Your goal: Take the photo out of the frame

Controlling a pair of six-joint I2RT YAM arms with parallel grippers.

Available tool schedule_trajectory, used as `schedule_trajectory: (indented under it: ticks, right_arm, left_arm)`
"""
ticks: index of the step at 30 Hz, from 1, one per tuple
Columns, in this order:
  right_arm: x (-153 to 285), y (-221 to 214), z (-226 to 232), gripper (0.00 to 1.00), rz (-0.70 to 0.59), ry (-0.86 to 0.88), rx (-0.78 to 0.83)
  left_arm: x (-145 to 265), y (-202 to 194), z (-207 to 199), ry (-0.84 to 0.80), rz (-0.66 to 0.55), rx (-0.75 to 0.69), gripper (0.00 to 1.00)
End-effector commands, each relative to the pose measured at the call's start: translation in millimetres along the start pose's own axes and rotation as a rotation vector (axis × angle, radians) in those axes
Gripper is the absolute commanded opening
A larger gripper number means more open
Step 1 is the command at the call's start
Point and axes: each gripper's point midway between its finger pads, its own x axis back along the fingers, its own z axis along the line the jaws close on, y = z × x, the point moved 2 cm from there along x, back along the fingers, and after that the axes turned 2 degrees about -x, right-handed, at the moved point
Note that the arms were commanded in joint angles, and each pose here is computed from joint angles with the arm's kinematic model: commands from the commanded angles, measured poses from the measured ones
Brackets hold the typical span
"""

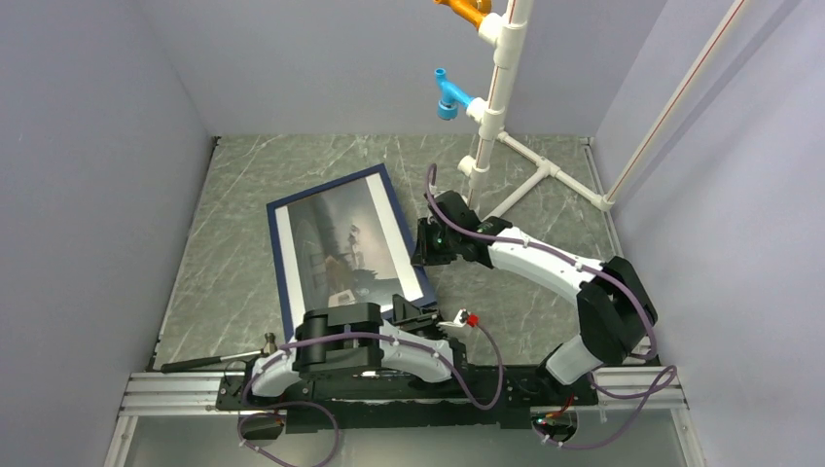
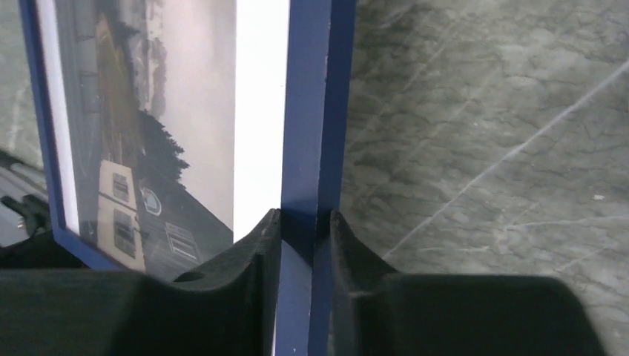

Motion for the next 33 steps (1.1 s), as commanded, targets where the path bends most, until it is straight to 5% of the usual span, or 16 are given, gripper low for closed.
schedule_trajectory:
  ticks: [1,5,12,20,28,33]
  right_arm:
    - [23.8,15.4,-3.5,0.37,-0.036,-0.038,0.024]
    - [54.8,29.5,-2.6,0.65,-0.108,-0.064,0.055]
    - [91.4,36.7,-0.5,0.87,-0.207,-0.034,0.086]
    - [102.1,31.7,7.0,0.99,-0.264,0.078,0.031]
    - [87.8,19.3,4.3,1.0,-0.249,0.114,0.037]
    - [73.0,8.6,12.3,1.0,-0.214,0.196,0.047]
  left_arm:
    - [1.2,5.3,53.0,0.104,-0.089,0.221,0.0]
    - [2.9,3.2,71.2,0.101,-0.096,0.283,0.0]
    - [8.9,0.7,117.9,0.086,-0.113,0.463,0.0]
    - [18.3,-3.2,171.0,0.033,-0.091,0.715,0.0]
    - [25.5,-19.2,246.3,0.01,-0.128,0.989,0.0]
    - [26.5,-24.3,274.1,0.009,-0.134,1.038,0.0]
